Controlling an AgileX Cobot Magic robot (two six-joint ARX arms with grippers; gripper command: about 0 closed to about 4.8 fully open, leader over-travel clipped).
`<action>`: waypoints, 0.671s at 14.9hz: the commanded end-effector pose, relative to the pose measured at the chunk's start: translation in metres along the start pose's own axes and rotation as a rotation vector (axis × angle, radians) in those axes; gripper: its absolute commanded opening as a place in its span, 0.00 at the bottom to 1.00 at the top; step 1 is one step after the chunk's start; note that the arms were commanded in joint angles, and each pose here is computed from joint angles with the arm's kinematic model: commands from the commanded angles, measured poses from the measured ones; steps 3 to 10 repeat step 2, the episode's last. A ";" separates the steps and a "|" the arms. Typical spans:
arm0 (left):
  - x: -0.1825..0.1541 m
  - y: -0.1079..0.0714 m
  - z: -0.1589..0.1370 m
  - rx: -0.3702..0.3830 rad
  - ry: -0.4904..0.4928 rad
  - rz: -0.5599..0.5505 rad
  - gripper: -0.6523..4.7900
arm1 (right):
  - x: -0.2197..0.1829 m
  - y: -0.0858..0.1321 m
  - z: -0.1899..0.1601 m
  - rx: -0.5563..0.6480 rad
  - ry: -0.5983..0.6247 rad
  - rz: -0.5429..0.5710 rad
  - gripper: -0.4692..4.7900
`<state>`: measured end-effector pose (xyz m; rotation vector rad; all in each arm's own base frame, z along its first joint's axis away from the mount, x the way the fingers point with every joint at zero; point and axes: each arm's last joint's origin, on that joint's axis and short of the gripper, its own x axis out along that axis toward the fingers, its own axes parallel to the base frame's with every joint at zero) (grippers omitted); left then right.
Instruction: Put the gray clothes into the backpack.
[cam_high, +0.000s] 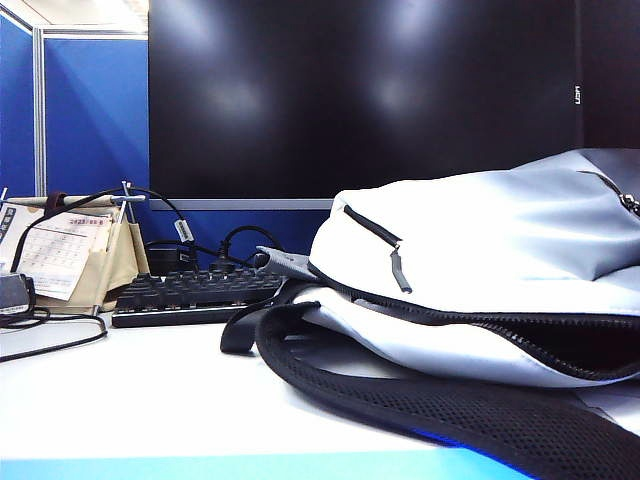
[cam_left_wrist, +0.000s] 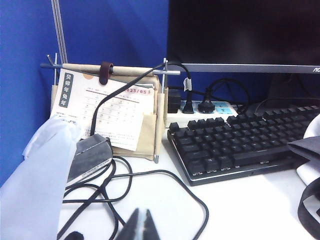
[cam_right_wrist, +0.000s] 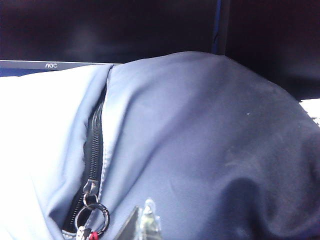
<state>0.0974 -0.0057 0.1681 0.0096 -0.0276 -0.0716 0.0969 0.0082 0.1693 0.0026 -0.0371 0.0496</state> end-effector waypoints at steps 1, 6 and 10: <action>0.000 0.000 0.001 0.001 -0.016 -0.005 0.12 | 0.000 0.000 -0.001 0.004 -0.009 0.002 0.08; 0.000 0.000 0.001 0.001 -0.016 -0.004 0.12 | 0.000 0.000 -0.001 0.004 -0.009 0.002 0.08; 0.000 0.000 0.001 0.001 -0.016 -0.004 0.12 | 0.000 0.000 -0.001 0.004 -0.009 0.002 0.08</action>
